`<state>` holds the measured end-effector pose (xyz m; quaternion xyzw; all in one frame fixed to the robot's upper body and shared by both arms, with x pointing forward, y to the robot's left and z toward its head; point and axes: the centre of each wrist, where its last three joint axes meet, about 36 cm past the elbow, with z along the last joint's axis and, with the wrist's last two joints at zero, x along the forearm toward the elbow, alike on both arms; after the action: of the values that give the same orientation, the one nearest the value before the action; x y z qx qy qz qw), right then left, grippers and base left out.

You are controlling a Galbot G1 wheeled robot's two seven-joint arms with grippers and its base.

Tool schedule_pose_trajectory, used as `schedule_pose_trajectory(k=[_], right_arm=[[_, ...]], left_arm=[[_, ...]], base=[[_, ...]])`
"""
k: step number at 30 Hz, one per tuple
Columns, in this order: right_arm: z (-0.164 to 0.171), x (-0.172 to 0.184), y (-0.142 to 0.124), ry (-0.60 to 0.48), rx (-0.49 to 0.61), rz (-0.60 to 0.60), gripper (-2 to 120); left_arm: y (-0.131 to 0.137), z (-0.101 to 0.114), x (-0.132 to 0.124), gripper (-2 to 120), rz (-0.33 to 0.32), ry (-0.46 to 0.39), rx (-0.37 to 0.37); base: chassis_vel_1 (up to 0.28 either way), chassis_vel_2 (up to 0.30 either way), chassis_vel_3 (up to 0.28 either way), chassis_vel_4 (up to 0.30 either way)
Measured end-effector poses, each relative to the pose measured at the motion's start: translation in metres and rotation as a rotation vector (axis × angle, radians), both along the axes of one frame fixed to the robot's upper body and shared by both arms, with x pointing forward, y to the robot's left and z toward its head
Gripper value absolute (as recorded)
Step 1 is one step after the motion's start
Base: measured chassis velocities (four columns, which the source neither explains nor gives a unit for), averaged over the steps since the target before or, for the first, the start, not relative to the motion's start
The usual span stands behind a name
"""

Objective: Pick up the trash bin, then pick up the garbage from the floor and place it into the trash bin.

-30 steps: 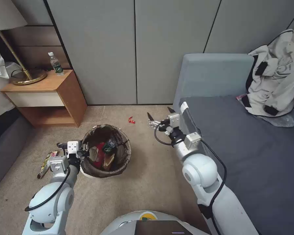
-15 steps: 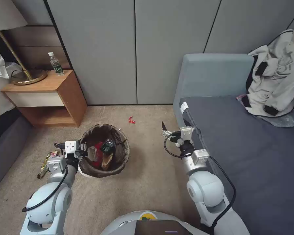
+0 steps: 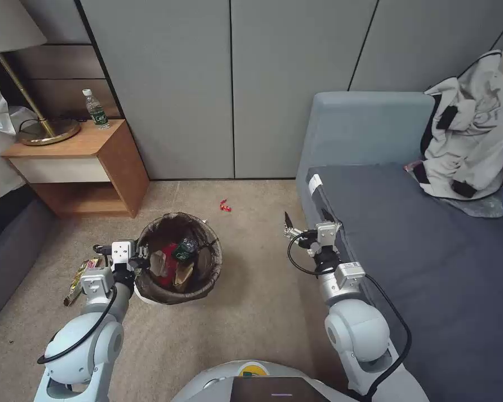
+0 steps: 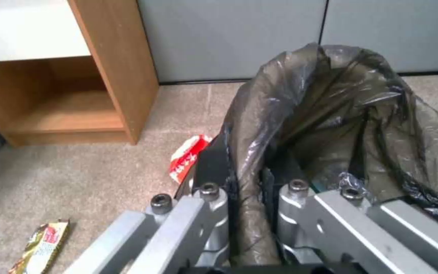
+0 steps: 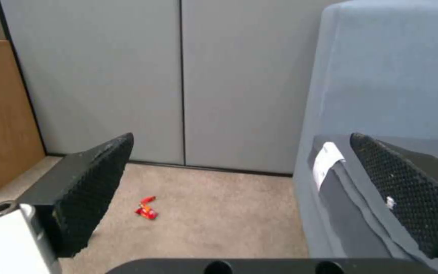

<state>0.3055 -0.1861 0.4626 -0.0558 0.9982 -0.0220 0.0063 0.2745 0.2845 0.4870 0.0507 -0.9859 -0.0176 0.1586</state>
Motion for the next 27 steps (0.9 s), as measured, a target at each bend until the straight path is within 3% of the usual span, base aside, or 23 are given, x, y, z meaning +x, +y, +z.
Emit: schedule_pose_trajectory(k=[27], right_arm=[[-0.0016,0.0022,-0.0010,0.016,0.002,-0.009,100]], left_arm=[[-0.0003,-0.0010,0.0006,7,-0.001,0.000,0.001]], base=[[0.000,0.000,0.000,0.000]])
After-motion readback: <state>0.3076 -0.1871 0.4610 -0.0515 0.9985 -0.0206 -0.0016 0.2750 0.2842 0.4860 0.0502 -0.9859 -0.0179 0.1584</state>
